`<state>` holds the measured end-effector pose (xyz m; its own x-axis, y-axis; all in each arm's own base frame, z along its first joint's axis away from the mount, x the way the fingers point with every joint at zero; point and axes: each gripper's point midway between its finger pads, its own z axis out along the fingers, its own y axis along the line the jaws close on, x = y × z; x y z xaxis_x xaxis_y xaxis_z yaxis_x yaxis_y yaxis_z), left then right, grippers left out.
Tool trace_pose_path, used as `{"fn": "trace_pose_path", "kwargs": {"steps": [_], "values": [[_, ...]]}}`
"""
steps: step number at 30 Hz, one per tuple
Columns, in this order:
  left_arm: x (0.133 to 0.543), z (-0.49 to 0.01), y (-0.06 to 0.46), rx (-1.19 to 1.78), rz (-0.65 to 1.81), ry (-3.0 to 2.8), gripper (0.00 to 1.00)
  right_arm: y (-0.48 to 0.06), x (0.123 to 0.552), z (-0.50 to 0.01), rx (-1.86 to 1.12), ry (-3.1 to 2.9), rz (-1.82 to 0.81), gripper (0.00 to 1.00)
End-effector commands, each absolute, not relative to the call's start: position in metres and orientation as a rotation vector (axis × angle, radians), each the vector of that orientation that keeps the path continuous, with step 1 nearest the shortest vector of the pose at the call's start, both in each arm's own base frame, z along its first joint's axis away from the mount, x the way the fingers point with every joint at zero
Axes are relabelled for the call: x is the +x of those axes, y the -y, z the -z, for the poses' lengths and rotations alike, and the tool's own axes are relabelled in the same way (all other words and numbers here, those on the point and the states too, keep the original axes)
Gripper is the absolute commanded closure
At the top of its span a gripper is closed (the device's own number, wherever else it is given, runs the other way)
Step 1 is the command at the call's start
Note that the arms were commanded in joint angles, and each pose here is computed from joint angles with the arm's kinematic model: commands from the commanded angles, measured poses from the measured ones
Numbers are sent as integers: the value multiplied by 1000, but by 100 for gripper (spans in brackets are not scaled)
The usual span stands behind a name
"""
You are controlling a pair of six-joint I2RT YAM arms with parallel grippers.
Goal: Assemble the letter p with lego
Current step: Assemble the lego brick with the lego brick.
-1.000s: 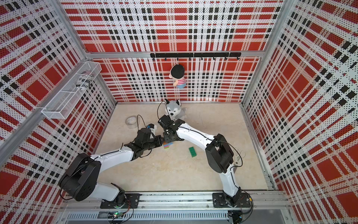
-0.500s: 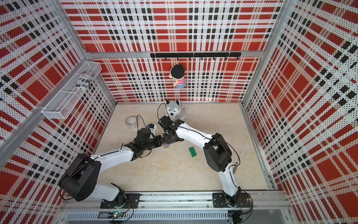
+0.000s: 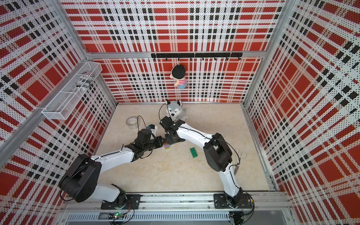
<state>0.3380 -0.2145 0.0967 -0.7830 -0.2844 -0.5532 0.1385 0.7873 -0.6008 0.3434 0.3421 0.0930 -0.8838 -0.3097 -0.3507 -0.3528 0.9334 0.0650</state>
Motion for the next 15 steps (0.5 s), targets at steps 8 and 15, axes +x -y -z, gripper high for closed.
{"fn": "trace_pose_path", "kwargs": {"steps": [8, 15], "values": [[311, -51, 196, -141, 754, -2501, 100, -340, 349, -87, -500, -2770, -140, 76], [311, -50, 197, -137, 758, -2503, 100, -338, 346, -83, -519, -2787, -130, 76]]}}
